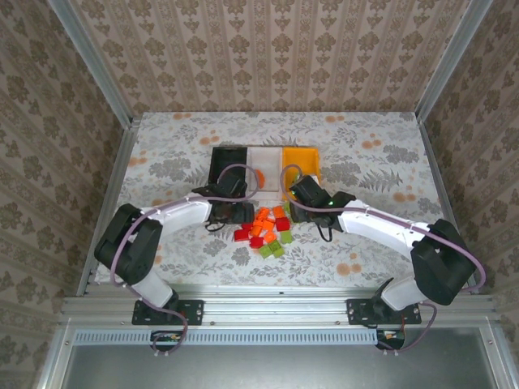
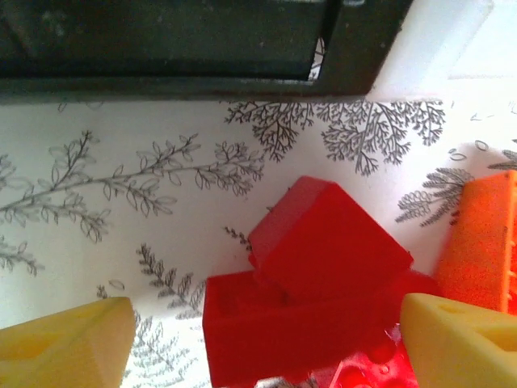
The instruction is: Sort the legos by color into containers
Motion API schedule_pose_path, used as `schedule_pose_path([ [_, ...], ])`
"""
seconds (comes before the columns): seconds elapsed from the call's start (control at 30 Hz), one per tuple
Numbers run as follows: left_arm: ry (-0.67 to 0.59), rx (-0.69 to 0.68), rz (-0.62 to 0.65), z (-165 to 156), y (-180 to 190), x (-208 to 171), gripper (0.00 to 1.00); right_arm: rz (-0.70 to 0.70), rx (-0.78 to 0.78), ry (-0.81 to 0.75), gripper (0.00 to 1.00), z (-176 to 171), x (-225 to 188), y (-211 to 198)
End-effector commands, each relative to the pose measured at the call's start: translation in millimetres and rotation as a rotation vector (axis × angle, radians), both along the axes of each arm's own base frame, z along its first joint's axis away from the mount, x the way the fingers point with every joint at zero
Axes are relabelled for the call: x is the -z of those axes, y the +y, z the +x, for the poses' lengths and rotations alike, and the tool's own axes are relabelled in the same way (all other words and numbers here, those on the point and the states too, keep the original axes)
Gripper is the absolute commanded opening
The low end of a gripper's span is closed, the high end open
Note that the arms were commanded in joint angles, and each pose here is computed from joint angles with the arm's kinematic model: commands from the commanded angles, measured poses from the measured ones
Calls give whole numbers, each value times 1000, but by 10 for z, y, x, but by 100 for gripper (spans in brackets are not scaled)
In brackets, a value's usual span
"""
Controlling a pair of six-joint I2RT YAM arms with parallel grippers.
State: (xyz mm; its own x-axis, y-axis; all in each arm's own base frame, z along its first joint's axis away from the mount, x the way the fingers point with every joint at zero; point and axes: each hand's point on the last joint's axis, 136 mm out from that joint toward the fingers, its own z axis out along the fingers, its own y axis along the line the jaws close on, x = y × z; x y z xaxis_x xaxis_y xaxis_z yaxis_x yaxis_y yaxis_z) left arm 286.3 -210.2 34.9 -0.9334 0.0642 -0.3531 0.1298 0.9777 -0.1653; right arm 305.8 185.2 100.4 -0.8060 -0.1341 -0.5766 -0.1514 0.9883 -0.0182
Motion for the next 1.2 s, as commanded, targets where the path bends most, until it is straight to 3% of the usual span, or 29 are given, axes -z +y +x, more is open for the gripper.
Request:
schedule_pose_path([
  [0.0,-24,14,40,102,-15,-4,79,3,26,-32,62,17,-47,-69],
  [0.2,-18,17,41,80,-57,60,57,10,27,-37,61,-36,-29,-113],
  [0.47,-67,10,52,15,-27,-100,48,34,31,-51,61,-63,-56,-122],
  [0.93,-125,34,13,-25,-85,-440,45,55,35,-57,60,-63,-34,-105],
  [1.17,-219,57,-14,137,-177,-882,46,53,36,-58,60,-52,-24,-117],
])
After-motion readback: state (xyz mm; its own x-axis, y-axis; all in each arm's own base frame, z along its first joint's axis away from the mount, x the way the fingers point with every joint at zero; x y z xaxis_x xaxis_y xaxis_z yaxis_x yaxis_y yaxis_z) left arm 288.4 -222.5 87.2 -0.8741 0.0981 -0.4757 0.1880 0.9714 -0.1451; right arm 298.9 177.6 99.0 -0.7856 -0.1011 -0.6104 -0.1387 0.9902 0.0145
